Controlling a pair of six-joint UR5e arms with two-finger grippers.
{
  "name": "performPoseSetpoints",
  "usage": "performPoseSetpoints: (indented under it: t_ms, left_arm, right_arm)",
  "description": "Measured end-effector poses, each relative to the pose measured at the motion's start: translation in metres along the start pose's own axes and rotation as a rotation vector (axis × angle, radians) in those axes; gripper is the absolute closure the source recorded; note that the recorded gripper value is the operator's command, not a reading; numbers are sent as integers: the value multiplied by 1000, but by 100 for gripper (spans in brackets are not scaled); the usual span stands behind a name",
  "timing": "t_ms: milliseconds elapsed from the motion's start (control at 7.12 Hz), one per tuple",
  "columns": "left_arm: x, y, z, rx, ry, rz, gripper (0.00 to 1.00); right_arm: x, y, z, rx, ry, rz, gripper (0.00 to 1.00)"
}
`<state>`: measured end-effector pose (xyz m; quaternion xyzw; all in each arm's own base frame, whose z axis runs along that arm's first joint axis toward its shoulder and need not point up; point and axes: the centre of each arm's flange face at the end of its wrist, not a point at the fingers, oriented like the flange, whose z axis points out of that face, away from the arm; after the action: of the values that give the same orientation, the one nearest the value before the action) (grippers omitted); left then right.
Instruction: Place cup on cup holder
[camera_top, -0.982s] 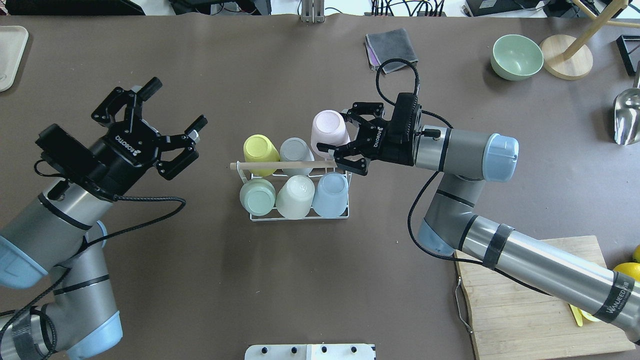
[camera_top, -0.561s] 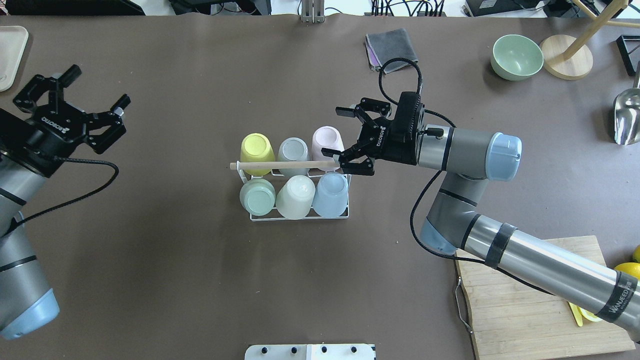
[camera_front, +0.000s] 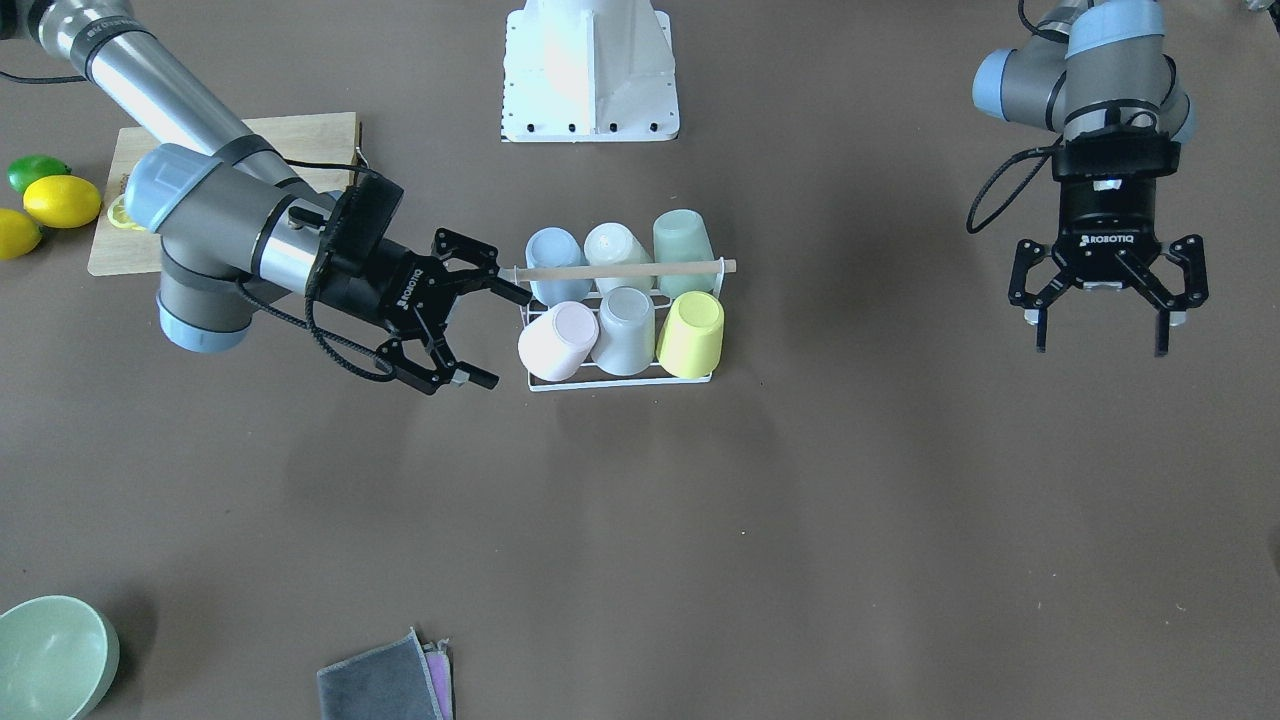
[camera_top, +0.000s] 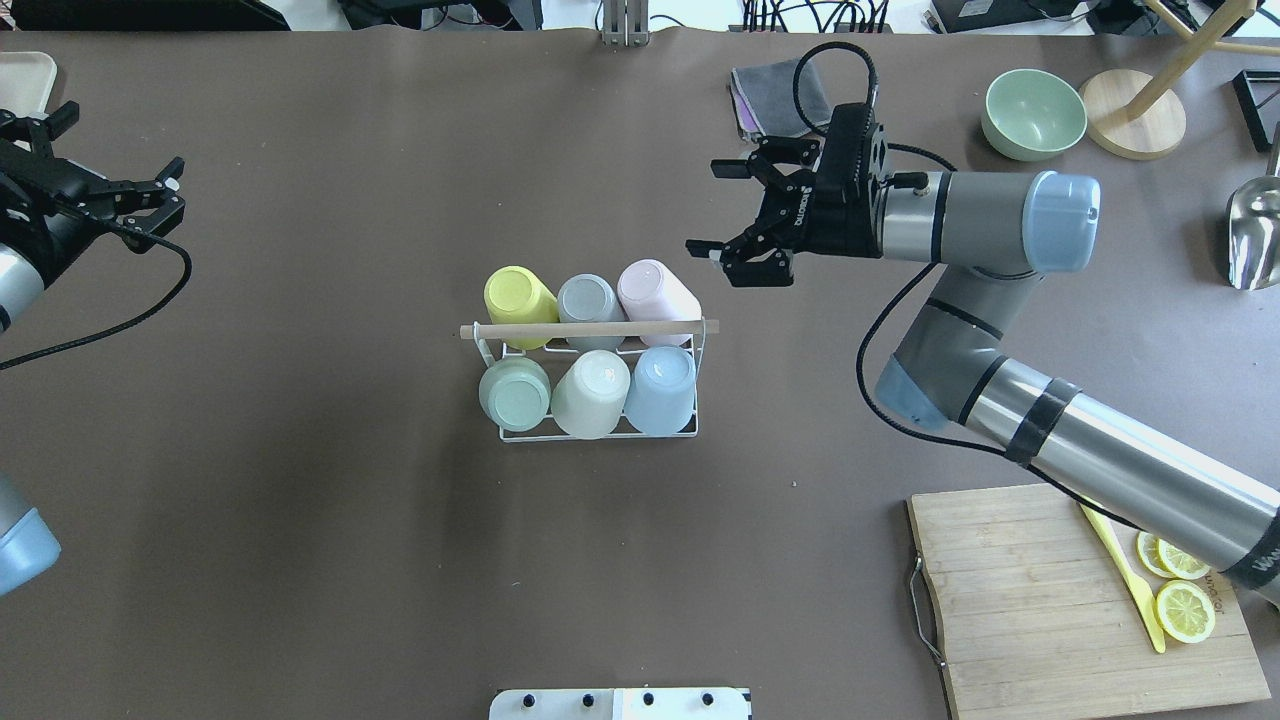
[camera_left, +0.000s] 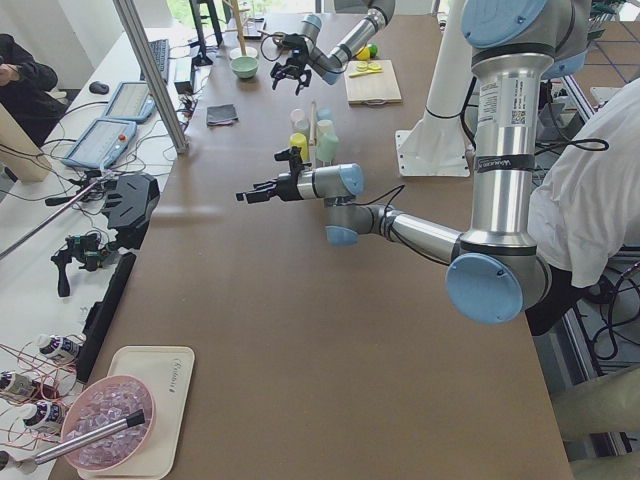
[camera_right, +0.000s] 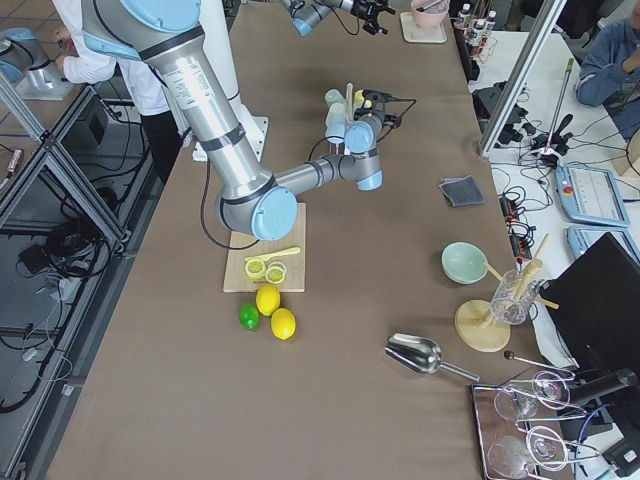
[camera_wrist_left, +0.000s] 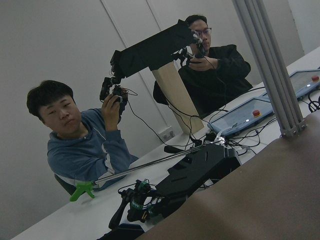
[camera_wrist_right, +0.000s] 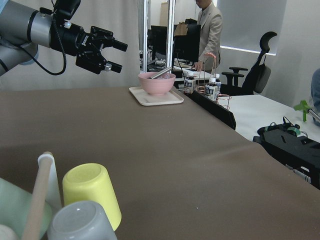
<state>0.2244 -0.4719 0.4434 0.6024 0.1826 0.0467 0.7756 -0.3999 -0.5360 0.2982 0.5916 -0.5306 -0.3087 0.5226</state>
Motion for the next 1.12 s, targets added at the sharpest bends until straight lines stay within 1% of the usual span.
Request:
performPoseSetpoints:
  t_ms: [140,281,421,561,702,842,982,1123]
  left_arm:
    - [-27,8,13,-132,9,11,2]
    - [-68,23,25,-284,28,-8,2]
    - [-104,45,34,-424,46,-59,2]
    - [-128,65,39,-560,56,-153,2]
    - [-148,78,42,-704,71,-283,2]
    - [-168,86,43,-838,91,-406,2]
    - [-190,97,39,-967,101,-522,2]
    - [-211,109,31,-1090,94,-639,2]
  right_arm:
    - [33,3,-26,-146,-23,57,0]
    - [60,13,-61,-315,-32,176,0]
    - [74,27,-100,-464,-5,327,0]
    - [80,42,-144,-596,66,495,0]
    - [88,55,-193,-702,165,660,0]
    - [92,68,-246,-776,268,810,0]
    - [90,88,-307,-829,371,957,0]
    - [84,117,-370,-858,464,1089,0]
